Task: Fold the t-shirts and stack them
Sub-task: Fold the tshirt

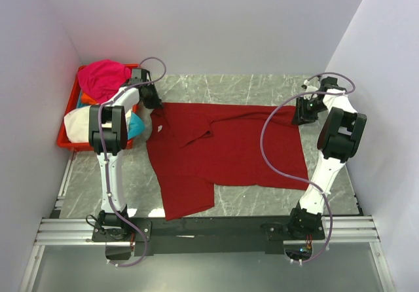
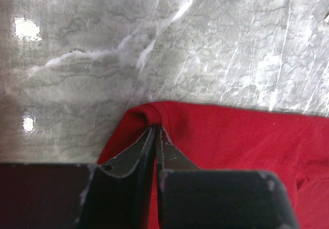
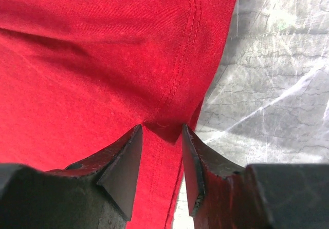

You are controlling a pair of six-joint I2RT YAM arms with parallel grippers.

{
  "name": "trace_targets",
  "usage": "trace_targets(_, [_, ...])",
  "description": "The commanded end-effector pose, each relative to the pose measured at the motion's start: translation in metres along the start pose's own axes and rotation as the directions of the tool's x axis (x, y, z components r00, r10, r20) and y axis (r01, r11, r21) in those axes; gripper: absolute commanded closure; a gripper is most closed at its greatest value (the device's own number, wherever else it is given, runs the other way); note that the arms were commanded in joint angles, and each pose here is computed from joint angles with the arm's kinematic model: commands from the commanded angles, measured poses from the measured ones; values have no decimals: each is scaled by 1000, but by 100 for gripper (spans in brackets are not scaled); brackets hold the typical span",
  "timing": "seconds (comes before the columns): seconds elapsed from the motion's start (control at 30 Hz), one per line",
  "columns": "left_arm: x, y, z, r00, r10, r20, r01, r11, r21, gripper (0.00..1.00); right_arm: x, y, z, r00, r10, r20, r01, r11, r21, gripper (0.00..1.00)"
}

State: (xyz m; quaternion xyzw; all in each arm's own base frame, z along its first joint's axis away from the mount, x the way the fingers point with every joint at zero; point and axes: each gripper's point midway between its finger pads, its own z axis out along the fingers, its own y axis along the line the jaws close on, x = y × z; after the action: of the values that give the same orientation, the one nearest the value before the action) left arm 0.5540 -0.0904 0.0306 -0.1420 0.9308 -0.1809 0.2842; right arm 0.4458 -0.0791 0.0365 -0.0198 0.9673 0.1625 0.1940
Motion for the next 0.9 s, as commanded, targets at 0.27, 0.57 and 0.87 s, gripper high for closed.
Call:
trace_targets(0.27, [-12, -4, -6, 1000, 18, 21, -19, 1000, 14, 88, -5, -4, 5, 1000, 25, -7, -25, 1000, -12, 73])
trace_targets(0.57, [-15, -4, -8, 999, 26, 24, -26, 1000, 9, 88, -29, -8, -32, 996, -28, 90, 21, 997, 75, 100])
trace_targets(0.87, [-15, -2, -6, 1000, 20, 21, -20, 1000, 10, 89, -29, -20, -55, 992, -75, 98, 59, 986, 156, 100])
